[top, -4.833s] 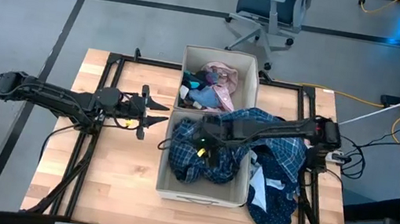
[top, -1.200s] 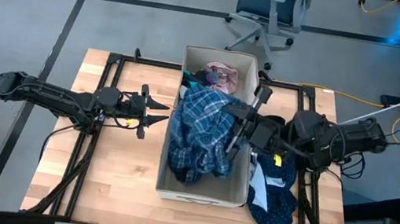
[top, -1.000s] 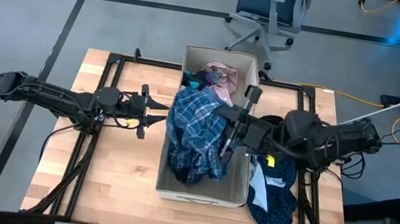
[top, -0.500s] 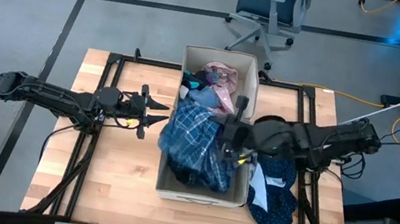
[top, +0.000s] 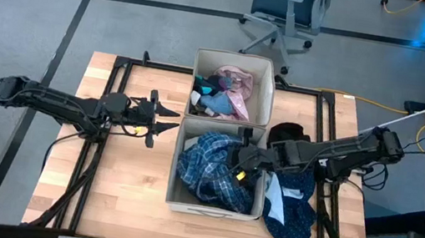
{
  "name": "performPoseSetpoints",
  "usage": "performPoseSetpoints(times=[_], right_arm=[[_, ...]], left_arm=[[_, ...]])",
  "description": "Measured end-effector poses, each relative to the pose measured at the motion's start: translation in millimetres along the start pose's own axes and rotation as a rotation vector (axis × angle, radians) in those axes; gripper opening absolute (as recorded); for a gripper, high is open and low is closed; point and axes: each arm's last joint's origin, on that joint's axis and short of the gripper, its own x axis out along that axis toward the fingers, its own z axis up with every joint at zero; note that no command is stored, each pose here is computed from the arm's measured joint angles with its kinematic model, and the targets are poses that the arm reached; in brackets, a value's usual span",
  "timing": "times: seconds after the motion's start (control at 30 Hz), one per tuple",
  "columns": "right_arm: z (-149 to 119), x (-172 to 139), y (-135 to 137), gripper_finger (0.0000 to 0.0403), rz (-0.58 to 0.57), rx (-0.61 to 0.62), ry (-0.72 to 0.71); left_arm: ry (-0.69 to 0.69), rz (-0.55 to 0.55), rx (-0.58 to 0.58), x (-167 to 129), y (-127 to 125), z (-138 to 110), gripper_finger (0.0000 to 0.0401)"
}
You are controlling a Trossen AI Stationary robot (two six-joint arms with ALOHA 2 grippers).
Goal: Sort clothes
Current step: Put the blue shirt into the bottom laundry organizer
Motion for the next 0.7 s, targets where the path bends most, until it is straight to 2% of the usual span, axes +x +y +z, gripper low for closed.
performPoseSetpoints(times=[0.23, 0.43, 0.57, 0.7], right_arm=[[-27.7, 12.1, 9.2, 0.0015, 0.014, -0.006, 0.104], [-24.2, 9.7, 7.7, 0.0022, 0.012, 0.037, 0.104], [-8.7, -3.7, 0.9, 0.0067, 0.023, 0.07, 0.118], [2.1, -24.9, -6.2, 0.0131, 0.117, 0.125, 0.214]], left_arm=[[0.0, 0.0, 0.001, 0.0, 0.0, 0.0, 0.0139], [0.0, 0.0, 0.001, 0.0, 0.0, -0.1, 0.0139], [0.0, 0.0, 0.0, 0.0, 0.0, 0.0, 0.0139], [0.003, 0.0, 0.001, 0.0, 0.0, -0.3, 0.0139]])
